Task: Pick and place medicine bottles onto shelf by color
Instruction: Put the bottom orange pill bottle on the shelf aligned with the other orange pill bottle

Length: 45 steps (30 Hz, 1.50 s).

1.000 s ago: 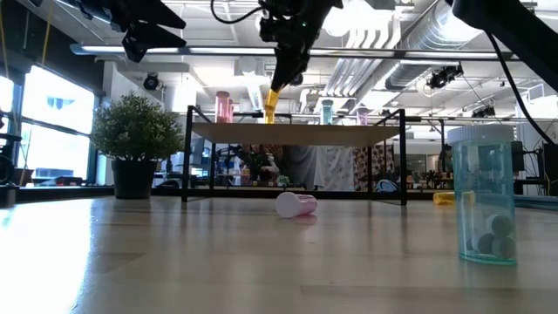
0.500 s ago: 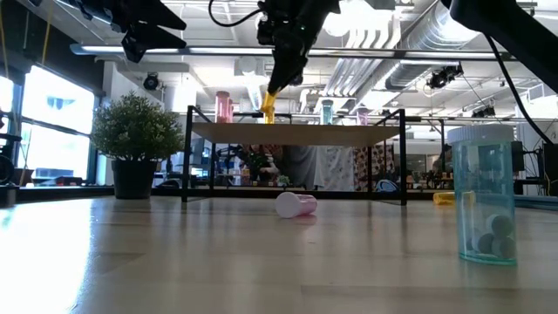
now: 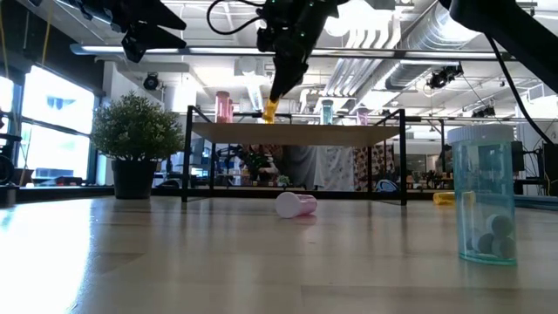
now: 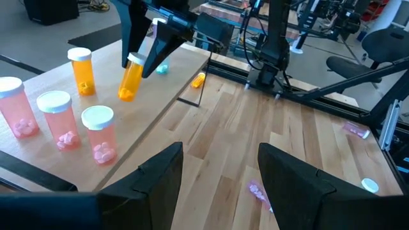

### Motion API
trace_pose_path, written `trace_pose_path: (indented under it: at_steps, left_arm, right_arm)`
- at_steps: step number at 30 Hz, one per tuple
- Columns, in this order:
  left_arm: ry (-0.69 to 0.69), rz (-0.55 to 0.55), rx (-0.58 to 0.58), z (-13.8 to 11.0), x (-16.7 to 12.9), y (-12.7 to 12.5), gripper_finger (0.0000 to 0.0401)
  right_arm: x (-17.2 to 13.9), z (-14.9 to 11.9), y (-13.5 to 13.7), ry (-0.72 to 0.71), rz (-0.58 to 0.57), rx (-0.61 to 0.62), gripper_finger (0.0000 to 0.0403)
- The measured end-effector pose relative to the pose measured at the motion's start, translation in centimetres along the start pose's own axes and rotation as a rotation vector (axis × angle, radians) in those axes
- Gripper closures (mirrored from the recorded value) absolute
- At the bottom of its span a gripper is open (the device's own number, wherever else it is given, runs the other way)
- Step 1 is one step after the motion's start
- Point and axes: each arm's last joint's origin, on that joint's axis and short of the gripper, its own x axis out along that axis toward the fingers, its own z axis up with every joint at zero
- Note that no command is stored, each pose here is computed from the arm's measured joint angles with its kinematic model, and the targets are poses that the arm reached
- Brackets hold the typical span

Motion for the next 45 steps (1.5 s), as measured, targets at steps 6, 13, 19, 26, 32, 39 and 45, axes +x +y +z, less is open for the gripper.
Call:
trace_pose_path:
  at_steps: [6, 13, 19, 26, 32, 39, 45]
  left_arm:
    - [0.000, 0.001, 0.000, 0.00, 0.00, 0.00, 0.0206]
    - [-0.001, 0.004, 0.000, 0.01, 0.00, 0.01, 0.0206]
    - [-0.001, 0.004, 0.000, 0.01, 0.00, 0.01, 0.0206]
    - [-0.001, 0.004, 0.000, 0.01, 0.00, 0.01, 0.0206]
    - [-0.001, 0.004, 0.000, 0.01, 0.00, 0.01, 0.0206]
    - [-0.001, 0.004, 0.000, 0.01, 0.00, 0.01, 0.0206]
    - [-0.001, 0.003, 0.001, 0.01, 0.00, 0.01, 0.0206]
  right_arm:
    - [0.77, 0.00, -0.05, 0.011, 0.004, -0.007, 0.0291]
    - [0.85, -0.07, -0.03, 0.019, 0.007, -0.006, 0.0291]
    - [0.85, -0.06, -0.14, 0.026, -0.026, -0.015, 0.0291]
    - [0.85, -0.22, -0.05, 0.041, -0.013, -0.017, 0.0291]
    - [0.86, -0.20, -0.06, 0.040, -0.013, -0.018, 0.0291]
    - [1.00, -0.15, -0.09, 0.036, -0.015, -0.025, 0.0291]
    - [1.04, -0.16, -0.10, 0.039, -0.018, -0.038, 0.0291]
